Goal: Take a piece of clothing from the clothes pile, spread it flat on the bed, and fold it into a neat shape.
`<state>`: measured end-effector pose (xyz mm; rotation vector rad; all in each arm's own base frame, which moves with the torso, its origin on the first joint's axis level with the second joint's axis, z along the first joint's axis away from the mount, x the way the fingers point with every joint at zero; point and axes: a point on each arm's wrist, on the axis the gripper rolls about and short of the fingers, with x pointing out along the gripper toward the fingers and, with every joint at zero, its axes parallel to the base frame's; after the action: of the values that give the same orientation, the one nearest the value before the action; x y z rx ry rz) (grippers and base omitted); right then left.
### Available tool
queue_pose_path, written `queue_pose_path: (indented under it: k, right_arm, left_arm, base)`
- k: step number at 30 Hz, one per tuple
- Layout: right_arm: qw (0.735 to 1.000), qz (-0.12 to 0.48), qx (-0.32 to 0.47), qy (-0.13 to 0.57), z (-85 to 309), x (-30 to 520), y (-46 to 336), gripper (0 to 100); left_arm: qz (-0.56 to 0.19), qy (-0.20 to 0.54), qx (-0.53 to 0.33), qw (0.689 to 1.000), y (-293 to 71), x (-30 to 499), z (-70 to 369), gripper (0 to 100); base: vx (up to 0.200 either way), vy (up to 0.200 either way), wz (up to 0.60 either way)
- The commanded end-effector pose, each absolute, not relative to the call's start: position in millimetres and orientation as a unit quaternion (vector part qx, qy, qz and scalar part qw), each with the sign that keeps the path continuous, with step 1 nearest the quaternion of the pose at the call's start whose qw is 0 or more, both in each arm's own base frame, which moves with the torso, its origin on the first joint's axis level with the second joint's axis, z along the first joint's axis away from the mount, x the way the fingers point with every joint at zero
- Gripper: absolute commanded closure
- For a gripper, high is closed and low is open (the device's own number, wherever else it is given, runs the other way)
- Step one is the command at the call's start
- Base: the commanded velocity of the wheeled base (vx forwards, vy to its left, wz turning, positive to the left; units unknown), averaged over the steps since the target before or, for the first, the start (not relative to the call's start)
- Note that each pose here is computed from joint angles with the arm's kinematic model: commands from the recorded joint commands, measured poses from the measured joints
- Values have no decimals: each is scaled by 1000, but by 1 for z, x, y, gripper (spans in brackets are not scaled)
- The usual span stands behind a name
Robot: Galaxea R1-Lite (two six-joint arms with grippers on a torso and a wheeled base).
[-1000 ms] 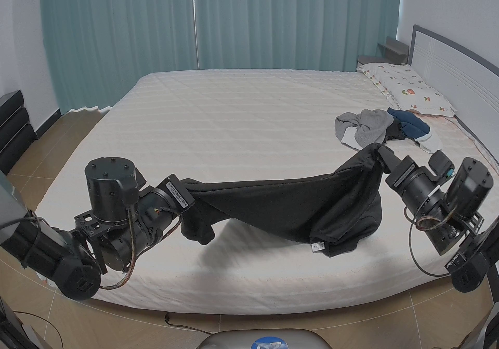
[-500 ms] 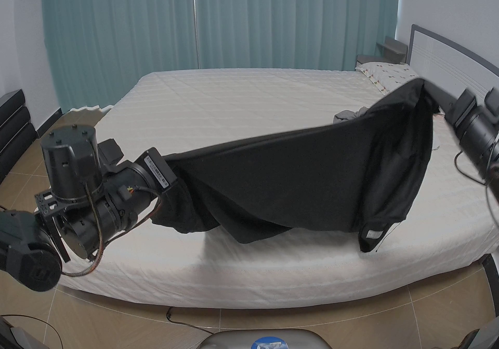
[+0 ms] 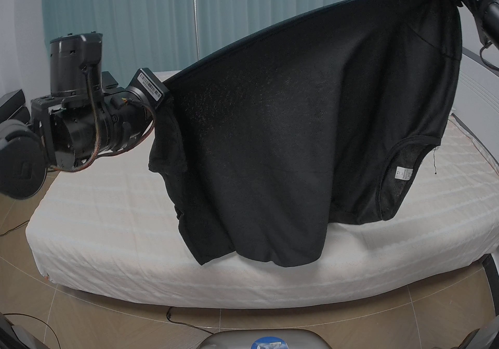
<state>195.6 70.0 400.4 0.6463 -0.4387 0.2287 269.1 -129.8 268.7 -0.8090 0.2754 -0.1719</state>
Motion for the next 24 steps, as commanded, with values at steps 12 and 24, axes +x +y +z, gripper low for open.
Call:
queue_pose_path:
  k: [12, 24]
  right_arm:
    - [961, 21, 264, -81, 263, 387, 101, 100]
    - [965, 2, 256, -51, 153, 450, 123, 100]
  left_arm:
    - [1, 245, -368, 897, -154, 399, 154, 100]
    - [34, 256, -378, 889, -162, 462, 86, 100]
  base:
    - [200, 0, 0]
    - [167, 0, 0]
